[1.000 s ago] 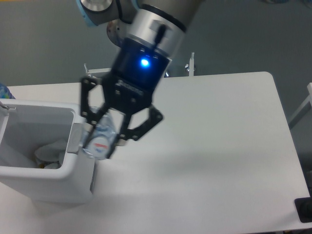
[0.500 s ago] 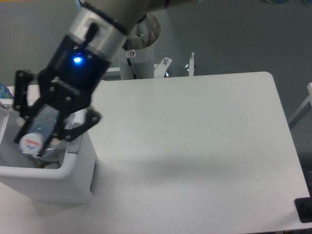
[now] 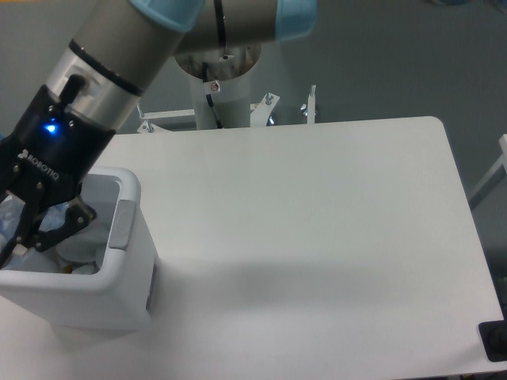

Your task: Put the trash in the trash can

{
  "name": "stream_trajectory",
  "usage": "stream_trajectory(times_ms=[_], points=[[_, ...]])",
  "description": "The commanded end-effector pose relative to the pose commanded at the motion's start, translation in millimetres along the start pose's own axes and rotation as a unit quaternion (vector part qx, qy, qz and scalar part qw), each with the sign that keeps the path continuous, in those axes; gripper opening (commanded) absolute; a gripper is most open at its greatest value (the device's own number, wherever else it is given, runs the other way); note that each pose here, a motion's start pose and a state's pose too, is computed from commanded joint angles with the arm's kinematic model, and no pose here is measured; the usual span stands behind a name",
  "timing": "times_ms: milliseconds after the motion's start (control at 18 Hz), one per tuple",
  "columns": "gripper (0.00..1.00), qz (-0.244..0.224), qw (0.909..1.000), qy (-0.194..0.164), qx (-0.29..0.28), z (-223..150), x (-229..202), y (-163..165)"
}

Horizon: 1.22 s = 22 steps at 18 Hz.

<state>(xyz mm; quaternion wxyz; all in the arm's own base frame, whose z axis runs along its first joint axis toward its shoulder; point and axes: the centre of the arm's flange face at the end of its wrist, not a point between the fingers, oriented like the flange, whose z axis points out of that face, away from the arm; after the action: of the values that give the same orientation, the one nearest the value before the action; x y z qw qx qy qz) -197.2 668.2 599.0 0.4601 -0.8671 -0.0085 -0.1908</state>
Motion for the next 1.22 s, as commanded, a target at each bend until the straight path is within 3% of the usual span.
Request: stream_trajectory(times_ms=[167, 222, 556, 944, 1111, 1222], points=[[0.92, 0.003, 1.0000, -0.001, -0.007, 0.8, 0.9, 9.6], [1.00, 0.006, 0.9999, 0.000, -0.008, -2.0, 4.7, 13.2], [1.00, -0.007, 0.9999, -0.010, -0.010, -18.6, 1.0, 23.0], [1.00, -0.054, 0.9899, -0.131, 0.005, -97.2, -108.3, 34.2], [1.00, -0.084, 0.9841, -0.156, 0.000, -122.1, -157.1, 63.1], [1.00, -0.079, 0.9830, -0.165, -0.014, -131.6, -185.0, 90.2]])
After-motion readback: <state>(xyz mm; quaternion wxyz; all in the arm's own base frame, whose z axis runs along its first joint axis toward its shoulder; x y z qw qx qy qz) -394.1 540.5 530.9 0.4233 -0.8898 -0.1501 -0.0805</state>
